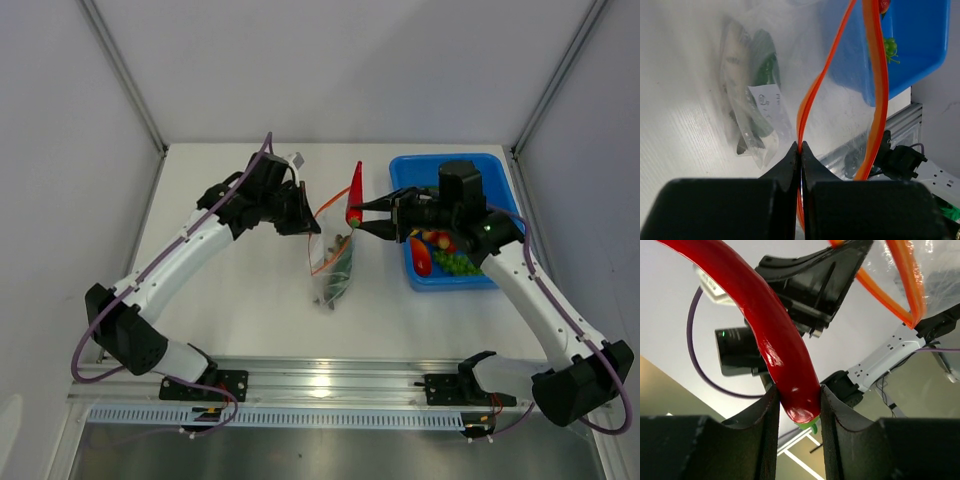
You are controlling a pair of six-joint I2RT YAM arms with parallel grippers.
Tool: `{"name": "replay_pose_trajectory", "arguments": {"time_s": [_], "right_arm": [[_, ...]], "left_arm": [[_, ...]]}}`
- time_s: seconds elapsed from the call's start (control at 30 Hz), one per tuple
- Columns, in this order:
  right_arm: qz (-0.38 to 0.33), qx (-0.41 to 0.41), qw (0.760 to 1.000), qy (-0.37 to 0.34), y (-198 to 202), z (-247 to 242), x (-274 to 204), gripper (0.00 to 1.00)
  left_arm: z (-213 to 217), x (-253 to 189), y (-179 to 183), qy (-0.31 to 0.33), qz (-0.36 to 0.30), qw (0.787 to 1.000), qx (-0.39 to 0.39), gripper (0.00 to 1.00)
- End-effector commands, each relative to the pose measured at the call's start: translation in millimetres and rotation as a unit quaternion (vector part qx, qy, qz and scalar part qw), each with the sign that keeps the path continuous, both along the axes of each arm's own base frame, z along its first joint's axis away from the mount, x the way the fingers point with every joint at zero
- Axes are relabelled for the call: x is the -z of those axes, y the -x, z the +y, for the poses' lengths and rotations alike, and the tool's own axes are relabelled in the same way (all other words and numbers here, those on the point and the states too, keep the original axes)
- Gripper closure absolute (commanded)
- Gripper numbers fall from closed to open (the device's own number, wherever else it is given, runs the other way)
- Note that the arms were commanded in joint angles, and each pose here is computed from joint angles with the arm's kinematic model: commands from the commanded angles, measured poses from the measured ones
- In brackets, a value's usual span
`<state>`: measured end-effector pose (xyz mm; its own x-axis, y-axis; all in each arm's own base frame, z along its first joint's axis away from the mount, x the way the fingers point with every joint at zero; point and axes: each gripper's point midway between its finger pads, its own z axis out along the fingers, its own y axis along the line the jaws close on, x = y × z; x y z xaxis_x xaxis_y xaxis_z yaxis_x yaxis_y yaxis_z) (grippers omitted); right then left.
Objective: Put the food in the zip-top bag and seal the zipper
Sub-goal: Place the fake vegetable in the zipper food storage bag, then pick up the fake vegetable from the bin.
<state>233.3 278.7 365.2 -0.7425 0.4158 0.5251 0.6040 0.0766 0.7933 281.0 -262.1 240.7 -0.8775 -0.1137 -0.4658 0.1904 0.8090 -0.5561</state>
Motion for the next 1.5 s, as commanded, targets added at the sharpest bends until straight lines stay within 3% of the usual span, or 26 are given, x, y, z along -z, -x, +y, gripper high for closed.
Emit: {"name": "replay_pose_trajectory", "arguments": {"time_s": [0.0, 0.47, 0.73, 0.83, 0.97, 1.03, 1.1, 1.33, 1.47], "right_arm": [[0.049, 0.029, 0.998, -0.002, 8, 1, 3, 0.93], [0.126, 0.029, 0.992, 0.006, 24, 22, 52, 0.92], [0.117, 0.023, 0.993, 0.014, 12, 30, 63, 0.81], [0.105, 0.020, 0.994, 0.022, 6, 33, 63, 0.68], [0.083, 0.009, 0.996, 0.025, -4, 38, 62, 0.36], [0.065, 0.004, 0.997, 0.038, -9, 39, 59, 0.09], [0.060, -0.001, 0.997, 0.042, -11, 41, 59, 0.00], [0.017, -0.022, 0.998, 0.057, 0, 35, 35, 0.01], [-0.059, -0.057, 0.993, 0.089, 4, 24, 3, 0.02]], "left_arm": [[-8, -34, -3, 0.039, -0.049, 0.998, -0.013, 0.99], [-11, -32, 7, 0.044, -0.060, 0.997, -0.013, 0.99], [-12, -29, 16, 0.044, -0.059, 0.997, -0.001, 1.00], [-14, -28, 16, 0.044, -0.058, 0.997, 0.004, 0.99], [-16, -27, 17, 0.047, -0.058, 0.997, 0.011, 0.99], [-17, -27, 18, 0.047, -0.060, 0.997, 0.016, 0.99], [-16, -26, 18, 0.046, -0.060, 0.997, 0.018, 0.99], [-17, -29, 18, 0.043, -0.068, 0.996, 0.029, 0.99], [-20, -28, 19, 0.041, -0.068, 0.996, 0.041, 1.00]]}}
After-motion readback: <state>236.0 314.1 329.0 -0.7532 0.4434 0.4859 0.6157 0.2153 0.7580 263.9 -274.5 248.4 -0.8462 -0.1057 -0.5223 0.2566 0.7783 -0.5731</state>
